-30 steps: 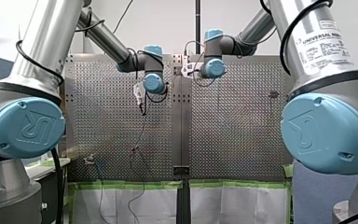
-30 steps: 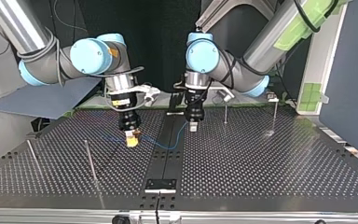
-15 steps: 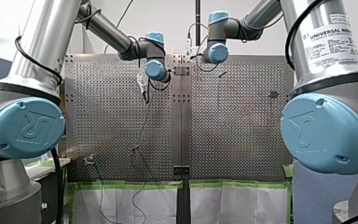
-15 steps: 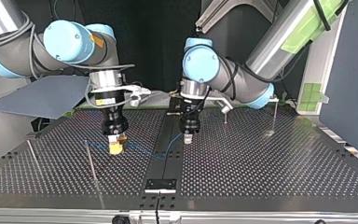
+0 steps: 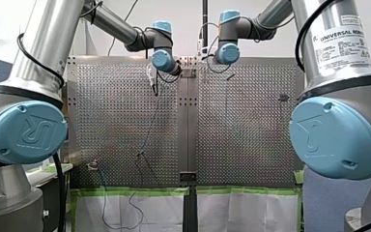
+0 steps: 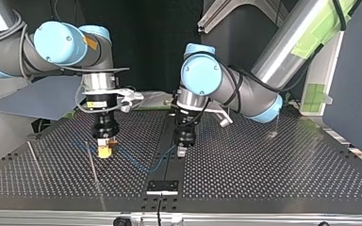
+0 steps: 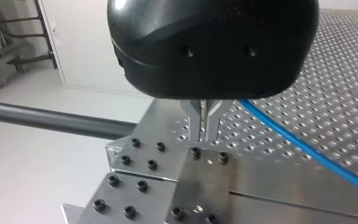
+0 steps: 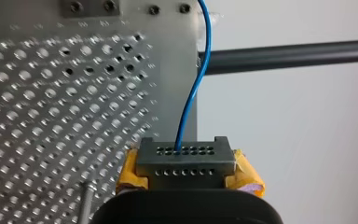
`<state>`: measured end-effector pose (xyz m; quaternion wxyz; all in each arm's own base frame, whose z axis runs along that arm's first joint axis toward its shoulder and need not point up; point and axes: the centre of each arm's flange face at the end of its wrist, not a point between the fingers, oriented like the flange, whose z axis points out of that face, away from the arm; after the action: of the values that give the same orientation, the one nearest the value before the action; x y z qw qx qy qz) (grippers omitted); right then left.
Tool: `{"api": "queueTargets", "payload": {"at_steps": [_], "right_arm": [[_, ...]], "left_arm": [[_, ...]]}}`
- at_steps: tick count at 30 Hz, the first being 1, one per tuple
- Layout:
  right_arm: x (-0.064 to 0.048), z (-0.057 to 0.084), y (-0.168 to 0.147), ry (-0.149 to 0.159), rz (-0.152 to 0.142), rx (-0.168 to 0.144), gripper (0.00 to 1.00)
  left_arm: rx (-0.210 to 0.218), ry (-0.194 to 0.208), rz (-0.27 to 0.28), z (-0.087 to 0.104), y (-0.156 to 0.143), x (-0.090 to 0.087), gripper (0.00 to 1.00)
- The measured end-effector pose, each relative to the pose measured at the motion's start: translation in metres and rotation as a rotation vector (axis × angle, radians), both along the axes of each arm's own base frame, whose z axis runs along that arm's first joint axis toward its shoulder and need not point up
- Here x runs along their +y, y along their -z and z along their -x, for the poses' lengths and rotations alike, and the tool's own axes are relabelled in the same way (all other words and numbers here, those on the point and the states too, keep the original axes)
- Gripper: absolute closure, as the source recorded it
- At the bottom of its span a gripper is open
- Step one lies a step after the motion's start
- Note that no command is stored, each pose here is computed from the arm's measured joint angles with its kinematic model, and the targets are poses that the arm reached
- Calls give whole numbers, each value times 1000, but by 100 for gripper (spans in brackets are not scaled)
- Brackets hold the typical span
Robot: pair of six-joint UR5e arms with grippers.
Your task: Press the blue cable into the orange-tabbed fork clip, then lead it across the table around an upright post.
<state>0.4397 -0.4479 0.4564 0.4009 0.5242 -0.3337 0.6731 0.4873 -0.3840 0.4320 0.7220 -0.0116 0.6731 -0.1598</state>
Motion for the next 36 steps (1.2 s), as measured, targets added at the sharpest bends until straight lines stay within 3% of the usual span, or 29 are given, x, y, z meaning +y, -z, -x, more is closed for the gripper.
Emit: {"api": "queueTargets", "payload": {"at_steps": [18, 25, 31, 36], "right_arm": [[-20, 40, -22, 64, 8, -46, 100], [-28, 57, -29, 94, 14, -50, 100], [-36, 68, -29, 118, 9, -47, 100], [-43, 79, -29, 141, 6, -44, 100]], "left_arm": [[-15, 47, 5, -6, -47, -16, 100], [-17, 65, 7, -10, -56, -22, 100], [15, 78, -39, -15, -46, -38, 100], [3, 84, -26, -14, -56, -47, 100]]}}
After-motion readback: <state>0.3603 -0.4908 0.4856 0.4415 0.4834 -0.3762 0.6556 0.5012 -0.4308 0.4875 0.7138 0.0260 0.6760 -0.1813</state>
